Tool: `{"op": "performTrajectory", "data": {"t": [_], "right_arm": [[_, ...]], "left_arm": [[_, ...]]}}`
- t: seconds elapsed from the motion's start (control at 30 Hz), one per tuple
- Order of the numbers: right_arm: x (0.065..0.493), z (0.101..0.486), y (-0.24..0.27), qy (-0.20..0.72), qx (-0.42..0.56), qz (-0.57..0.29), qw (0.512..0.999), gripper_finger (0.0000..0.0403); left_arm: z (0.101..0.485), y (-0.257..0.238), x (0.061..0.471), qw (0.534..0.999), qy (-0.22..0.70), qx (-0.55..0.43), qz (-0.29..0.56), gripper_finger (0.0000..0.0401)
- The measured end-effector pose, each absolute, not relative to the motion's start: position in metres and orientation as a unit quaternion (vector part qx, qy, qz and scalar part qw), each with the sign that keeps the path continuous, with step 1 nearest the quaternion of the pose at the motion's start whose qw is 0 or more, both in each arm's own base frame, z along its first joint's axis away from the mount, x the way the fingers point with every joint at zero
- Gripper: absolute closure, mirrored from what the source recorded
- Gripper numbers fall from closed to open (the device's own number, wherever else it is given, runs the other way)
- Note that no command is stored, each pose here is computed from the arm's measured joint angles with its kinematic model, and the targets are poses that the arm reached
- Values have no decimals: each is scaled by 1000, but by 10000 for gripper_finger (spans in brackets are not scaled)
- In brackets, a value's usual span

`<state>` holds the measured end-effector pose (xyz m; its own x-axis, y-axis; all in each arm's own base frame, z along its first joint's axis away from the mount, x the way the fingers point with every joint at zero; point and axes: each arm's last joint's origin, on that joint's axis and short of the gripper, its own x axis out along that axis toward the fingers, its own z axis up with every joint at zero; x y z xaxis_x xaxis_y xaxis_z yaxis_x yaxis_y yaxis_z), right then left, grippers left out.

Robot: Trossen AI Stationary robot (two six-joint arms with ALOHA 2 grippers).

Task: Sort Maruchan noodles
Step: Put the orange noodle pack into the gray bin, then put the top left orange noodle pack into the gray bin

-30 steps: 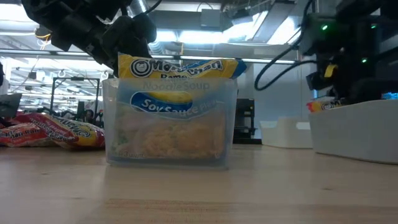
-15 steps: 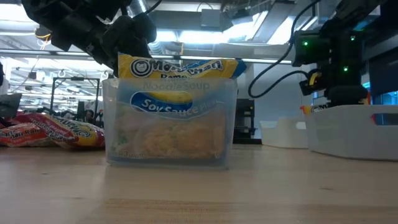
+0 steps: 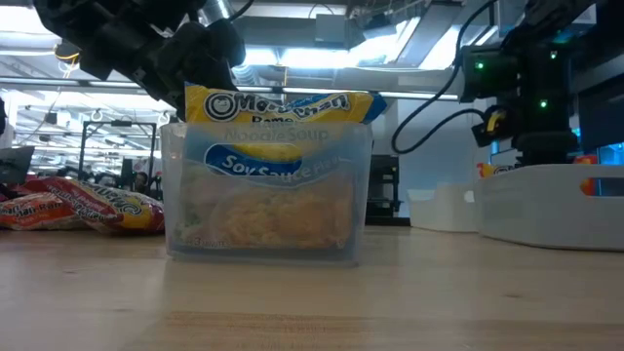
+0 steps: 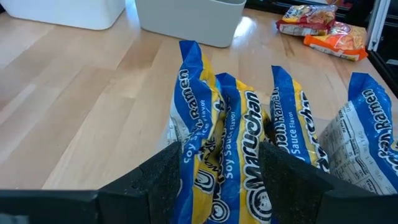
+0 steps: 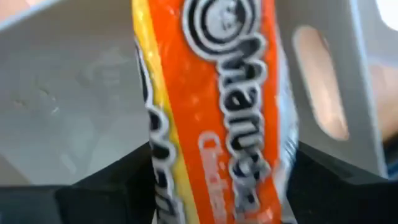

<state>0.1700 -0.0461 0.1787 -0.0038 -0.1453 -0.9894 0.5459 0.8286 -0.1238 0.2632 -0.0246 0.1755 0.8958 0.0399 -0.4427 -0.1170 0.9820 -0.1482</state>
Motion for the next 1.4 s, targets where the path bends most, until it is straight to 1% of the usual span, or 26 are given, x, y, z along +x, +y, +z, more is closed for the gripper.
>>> {"op": "performTrajectory", "data": {"t": [0.1, 0.23, 0.4, 0.47, 0.67, 0.93, 1.07, 1.2, 1.4], "right_arm": [[171, 189, -47, 670, 139, -261, 681, 131], [173, 201, -50, 670, 94, -279, 681, 141], [172, 202, -53, 673, 45, -288, 680, 152], [172, 202, -53, 675, 40, -285, 680, 155], [173, 204, -51, 679, 61, -264, 682, 159], [180, 237, -52, 667, 79, -263, 693, 160], [181, 246, -51, 659, 101, -255, 701, 160], [186, 249, -39, 652, 147, -223, 710, 160], [190, 249, -13, 647, 158, -214, 715, 160]], "left_arm": [[175, -25, 263, 970, 225, -86, 40, 195], [176, -25, 263, 970, 224, -86, 41, 195], [176, -25, 263, 970, 225, -86, 40, 195], [176, -25, 263, 970, 225, -86, 40, 195], [176, -25, 263, 970, 225, -86, 40, 195], [176, -25, 263, 970, 225, -86, 40, 195], [176, -25, 263, 970, 225, -86, 40, 195], [176, -26, 263, 970, 225, -85, 38, 195], [176, -28, 263, 971, 220, -85, 33, 195]]}}
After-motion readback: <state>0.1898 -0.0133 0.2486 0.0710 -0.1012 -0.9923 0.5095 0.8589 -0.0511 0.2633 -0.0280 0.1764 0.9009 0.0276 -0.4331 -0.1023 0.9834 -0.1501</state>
